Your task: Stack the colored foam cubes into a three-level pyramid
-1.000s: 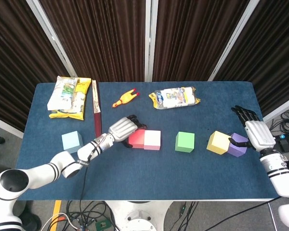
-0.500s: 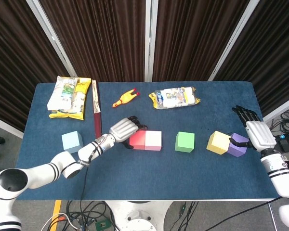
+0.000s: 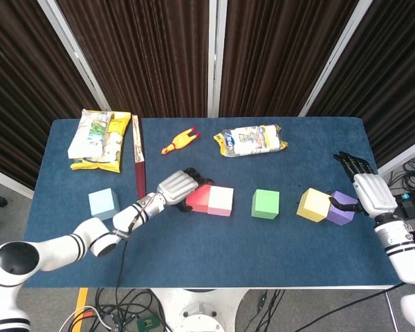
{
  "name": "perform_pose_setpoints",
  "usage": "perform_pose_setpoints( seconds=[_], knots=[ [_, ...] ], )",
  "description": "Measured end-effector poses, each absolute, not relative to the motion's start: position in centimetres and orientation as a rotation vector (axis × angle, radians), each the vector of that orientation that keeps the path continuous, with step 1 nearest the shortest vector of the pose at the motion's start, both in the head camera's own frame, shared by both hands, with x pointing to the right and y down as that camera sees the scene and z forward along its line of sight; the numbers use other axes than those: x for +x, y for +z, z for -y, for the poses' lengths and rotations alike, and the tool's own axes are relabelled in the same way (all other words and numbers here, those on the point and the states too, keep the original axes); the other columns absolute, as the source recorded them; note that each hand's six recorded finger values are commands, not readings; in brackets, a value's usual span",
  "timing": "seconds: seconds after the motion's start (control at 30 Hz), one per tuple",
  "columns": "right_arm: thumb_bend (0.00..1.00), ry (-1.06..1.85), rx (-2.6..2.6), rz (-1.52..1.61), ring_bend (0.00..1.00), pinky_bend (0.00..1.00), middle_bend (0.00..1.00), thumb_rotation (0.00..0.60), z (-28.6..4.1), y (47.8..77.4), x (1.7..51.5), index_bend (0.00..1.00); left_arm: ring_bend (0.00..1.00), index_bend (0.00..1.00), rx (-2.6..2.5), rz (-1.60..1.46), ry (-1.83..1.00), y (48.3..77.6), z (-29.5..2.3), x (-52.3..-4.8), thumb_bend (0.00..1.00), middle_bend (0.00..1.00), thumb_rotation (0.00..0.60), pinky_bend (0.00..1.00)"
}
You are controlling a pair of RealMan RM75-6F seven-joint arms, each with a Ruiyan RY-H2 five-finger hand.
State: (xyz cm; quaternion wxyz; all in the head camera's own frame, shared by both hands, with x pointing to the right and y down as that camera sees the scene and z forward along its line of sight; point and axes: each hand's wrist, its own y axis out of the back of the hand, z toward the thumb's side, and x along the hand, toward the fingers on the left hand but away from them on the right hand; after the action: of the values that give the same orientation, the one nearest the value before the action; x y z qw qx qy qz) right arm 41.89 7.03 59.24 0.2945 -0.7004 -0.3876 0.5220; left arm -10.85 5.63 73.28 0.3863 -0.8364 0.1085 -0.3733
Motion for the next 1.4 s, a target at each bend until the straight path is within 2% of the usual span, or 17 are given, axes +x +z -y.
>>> perform_pose_setpoints(
  seconds=[0.47,0.73,0.93,1.4],
  knots=[
    [0.19,1.389,-1.867,1.035,0.00,0.00,0.01,0.600,-7.2,59.2,42.0,0.00,0.15,0.11,-2.149,-0.278,-0.963,72.7,-6.3,-10.2,0.18,0.25,0.599,0.14],
    [0.19,1.389,-1.871,1.037,0.00,0.00,0.01,0.600,-7.2,59.3,42.2,0.00,0.16,0.11,-2.149,-0.285,-0.999,72.6,-6.4,-9.9,0.17,0.29,0.597,0.15],
    [0.19,1.393,-1.870,1.039,0.00,0.00,0.01,0.600,-7.2,59.2,42.4,0.00,0.17,0.10,-2.154,-0.296,-1.036,72.7,-6.3,-9.8,0.16,0.29,0.508,0.15],
    [0.19,1.393,-1.873,1.041,0.00,0.00,0.01,0.600,-7.4,59.3,42.6,0.00,0.16,0.10,-2.157,-0.316,-1.062,72.6,-6.4,-9.7,0.15,0.23,0.495,0.15]
  ],
)
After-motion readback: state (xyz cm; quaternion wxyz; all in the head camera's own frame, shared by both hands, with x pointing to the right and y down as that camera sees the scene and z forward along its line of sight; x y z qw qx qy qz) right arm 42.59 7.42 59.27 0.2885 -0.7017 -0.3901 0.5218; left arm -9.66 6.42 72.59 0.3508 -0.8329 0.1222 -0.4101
